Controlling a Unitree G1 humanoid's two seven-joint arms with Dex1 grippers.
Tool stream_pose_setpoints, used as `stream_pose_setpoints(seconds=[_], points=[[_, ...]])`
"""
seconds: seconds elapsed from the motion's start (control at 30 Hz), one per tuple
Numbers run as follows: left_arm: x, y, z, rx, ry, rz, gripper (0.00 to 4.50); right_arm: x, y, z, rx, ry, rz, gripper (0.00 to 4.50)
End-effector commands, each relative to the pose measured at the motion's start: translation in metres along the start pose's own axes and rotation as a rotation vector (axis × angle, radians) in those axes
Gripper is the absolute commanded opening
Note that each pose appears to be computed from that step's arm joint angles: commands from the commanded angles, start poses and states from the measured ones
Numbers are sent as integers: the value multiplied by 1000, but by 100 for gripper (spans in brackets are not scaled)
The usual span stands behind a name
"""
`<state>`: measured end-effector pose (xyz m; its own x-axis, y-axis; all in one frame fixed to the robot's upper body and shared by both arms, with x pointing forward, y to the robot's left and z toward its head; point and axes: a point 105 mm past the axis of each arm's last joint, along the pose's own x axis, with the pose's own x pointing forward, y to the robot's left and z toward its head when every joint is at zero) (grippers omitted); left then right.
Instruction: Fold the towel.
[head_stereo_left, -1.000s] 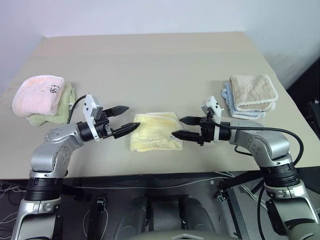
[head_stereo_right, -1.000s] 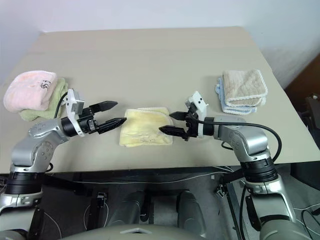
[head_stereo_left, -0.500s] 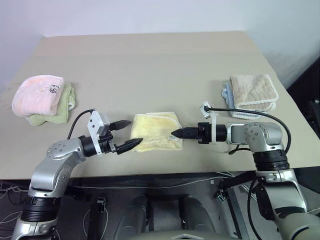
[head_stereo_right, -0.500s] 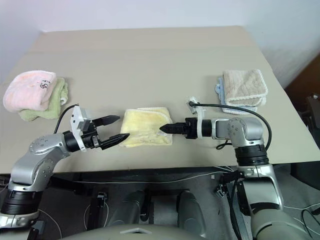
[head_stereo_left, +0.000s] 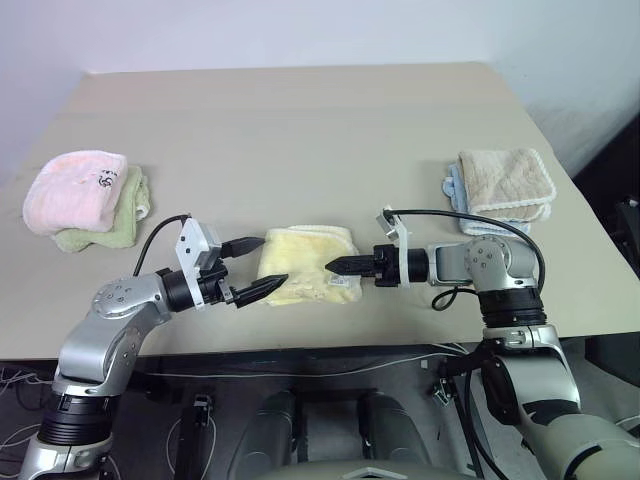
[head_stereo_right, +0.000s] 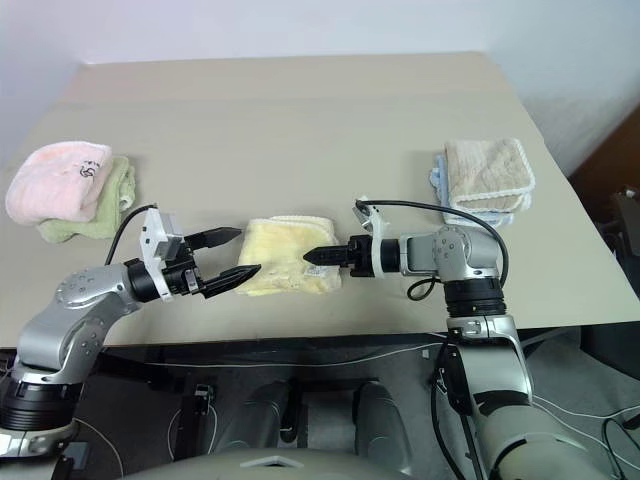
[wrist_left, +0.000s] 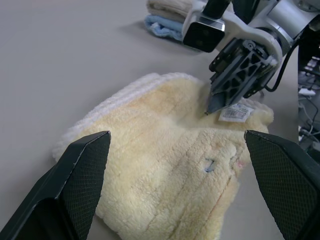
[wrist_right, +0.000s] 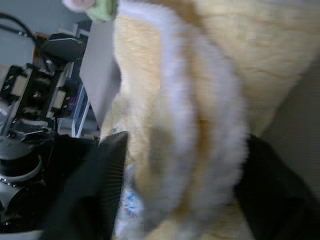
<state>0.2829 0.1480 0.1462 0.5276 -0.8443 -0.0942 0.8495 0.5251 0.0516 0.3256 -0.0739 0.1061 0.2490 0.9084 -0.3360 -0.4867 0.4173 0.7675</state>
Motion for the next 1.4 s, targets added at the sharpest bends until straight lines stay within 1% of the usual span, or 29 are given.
stream_pose_setpoints(seconds=[0.03, 0.2, 0.23, 0.3, 0.4, 0.57, 0.63, 0.77, 0.8, 0.87, 0.97, 1.0, 1.07, 1.2, 1.3, 1.4], points=[[5, -4, 14, 49, -16, -18, 450, -6, 8, 10, -12, -26, 18, 181], [8, -3, 15, 51, -7, -23, 450, -13, 23, 14, -43, -34, 63, 10], [9, -3, 16, 52, -8, -24, 450, -15, 29, 15, -58, -33, 78, 4], [11, 0, 19, 47, -18, -24, 450, -19, 39, 19, -84, -50, 103, 4], [14, 5, 24, 37, -34, -19, 450, -28, 57, 34, -127, -130, 147, 4], [18, 15, 25, 46, -32, -12, 450, -55, 80, 69, -222, -314, 122, 4], [20, 17, 24, 45, -33, -17, 450, -69, 83, 85, -254, -419, 72, 4], [23, 19, 19, 43, -28, -30, 450, -108, 86, 121, -275, -685, -34, 4], [23, 20, 17, 45, -27, -34, 450, -120, 85, 130, -282, -765, -74, 4], [26, 21, 12, 46, -22, -36, 450, -143, 83, 145, -273, -882, -154, 4], [30, 22, 5, 40, -14, -49, 450, -181, 84, 161, -248, -1067, -239, 4], [31, 23, 3, 38, -20, -56, 450, -194, 84, 163, -249, -1126, -259, 4], [32, 25, 3, 37, -29, -63, 450, -205, 84, 163, -259, -1178, -283, 4], [35, 32, 0, 50, -30, -56, 450, -230, 63, 156, -171, -1291, -396, 4], [36, 33, -2, 52, -28, -56, 450, -238, 53, 147, -111, -1332, -434, 4], [36, 34, -5, 56, -24, -54, 450, -243, 47, 134, -102, -1379, -499, 4]])
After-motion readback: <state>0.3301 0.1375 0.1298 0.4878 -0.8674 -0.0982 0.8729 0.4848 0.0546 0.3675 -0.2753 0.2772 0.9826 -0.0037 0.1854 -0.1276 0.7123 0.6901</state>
